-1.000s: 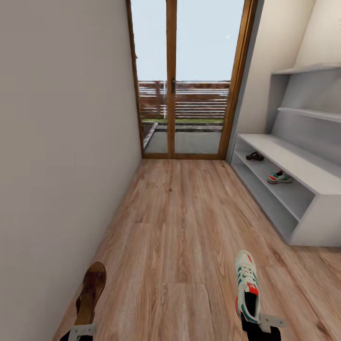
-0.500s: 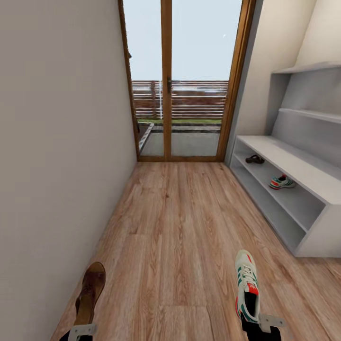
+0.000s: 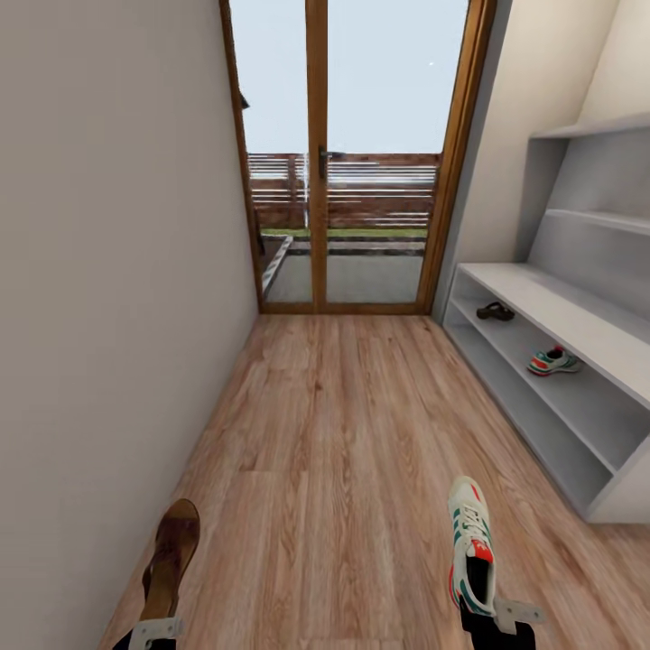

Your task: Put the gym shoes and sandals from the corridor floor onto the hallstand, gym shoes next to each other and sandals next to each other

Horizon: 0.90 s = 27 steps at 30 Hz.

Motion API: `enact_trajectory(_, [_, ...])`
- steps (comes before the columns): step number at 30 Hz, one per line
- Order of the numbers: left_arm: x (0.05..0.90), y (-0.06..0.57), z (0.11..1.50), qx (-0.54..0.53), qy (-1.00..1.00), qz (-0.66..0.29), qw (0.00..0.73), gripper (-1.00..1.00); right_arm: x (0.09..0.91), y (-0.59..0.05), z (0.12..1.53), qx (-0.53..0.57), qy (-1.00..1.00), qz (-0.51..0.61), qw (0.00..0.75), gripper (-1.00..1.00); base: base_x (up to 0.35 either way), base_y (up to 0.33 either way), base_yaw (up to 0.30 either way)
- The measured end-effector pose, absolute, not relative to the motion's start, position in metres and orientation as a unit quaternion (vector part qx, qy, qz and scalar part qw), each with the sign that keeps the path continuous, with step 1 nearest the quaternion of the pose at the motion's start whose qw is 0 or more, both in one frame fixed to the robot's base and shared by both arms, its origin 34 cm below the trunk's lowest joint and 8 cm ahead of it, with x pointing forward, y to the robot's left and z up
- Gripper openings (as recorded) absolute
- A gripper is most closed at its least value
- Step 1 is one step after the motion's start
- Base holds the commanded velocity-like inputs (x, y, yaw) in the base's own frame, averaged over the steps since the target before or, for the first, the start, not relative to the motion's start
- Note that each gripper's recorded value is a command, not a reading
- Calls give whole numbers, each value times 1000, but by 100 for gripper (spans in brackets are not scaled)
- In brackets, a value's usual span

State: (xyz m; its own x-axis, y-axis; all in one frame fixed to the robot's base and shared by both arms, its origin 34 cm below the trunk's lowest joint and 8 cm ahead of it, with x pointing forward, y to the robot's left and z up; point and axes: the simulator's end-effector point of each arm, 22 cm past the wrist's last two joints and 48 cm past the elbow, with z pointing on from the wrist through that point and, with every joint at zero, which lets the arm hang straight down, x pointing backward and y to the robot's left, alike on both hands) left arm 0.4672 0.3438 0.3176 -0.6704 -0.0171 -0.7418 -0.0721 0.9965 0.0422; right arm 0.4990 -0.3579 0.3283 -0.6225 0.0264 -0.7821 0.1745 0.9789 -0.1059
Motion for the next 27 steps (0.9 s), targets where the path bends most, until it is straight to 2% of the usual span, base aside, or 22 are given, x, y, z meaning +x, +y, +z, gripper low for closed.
enact_trajectory(27, [467,344,317,-25,913,34,405,-100,499,-359,329,56,896,-87,431,-100,338,0,0])
